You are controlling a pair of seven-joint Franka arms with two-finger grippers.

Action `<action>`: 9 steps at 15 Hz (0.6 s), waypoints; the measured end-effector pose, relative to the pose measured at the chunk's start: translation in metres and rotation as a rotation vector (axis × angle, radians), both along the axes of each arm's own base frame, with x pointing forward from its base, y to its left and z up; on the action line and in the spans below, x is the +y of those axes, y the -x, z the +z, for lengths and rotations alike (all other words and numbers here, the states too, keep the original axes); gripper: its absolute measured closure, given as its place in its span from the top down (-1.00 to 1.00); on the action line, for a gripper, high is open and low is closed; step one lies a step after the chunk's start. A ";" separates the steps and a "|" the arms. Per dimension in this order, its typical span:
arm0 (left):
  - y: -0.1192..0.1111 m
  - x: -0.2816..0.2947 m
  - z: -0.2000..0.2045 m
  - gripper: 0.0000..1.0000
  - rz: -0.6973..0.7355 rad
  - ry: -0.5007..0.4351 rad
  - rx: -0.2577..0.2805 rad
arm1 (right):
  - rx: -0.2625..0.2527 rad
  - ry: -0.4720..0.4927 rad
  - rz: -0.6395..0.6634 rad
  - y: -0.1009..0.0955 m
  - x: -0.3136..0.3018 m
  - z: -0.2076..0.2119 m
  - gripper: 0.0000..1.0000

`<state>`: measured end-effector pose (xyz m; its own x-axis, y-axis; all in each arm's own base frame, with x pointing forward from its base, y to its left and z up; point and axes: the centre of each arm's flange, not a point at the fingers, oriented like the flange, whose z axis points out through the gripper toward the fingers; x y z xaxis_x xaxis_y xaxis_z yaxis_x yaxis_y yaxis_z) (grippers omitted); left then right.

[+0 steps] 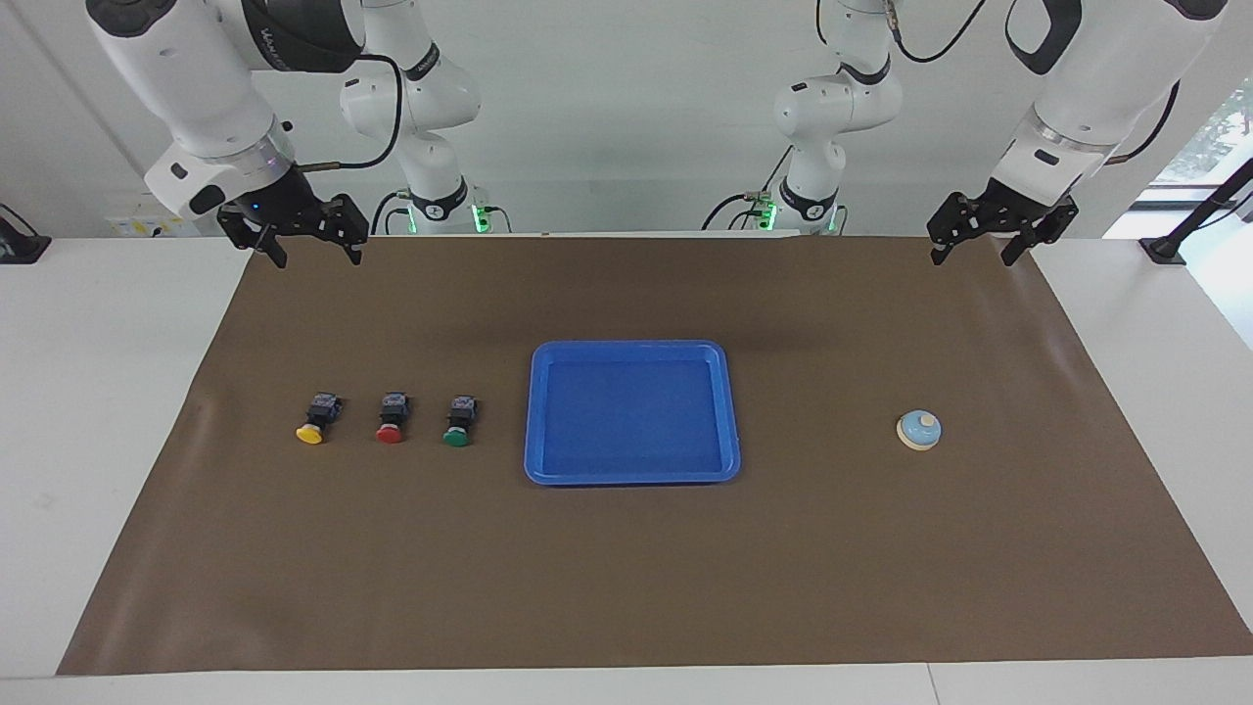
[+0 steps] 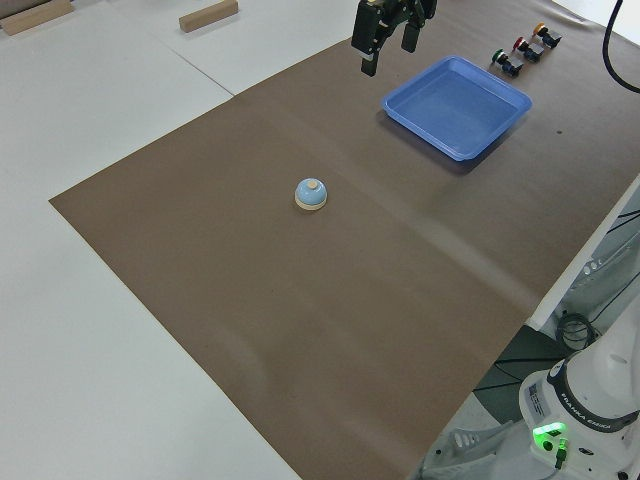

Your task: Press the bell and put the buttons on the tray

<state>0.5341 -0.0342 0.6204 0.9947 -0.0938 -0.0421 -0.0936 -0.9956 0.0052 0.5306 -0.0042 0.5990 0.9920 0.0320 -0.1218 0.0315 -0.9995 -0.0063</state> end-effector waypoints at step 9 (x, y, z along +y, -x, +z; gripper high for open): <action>-0.010 0.008 -0.015 0.42 0.060 0.001 -0.071 | 0.000 0.000 0.000 0.000 0.000 0.000 1.00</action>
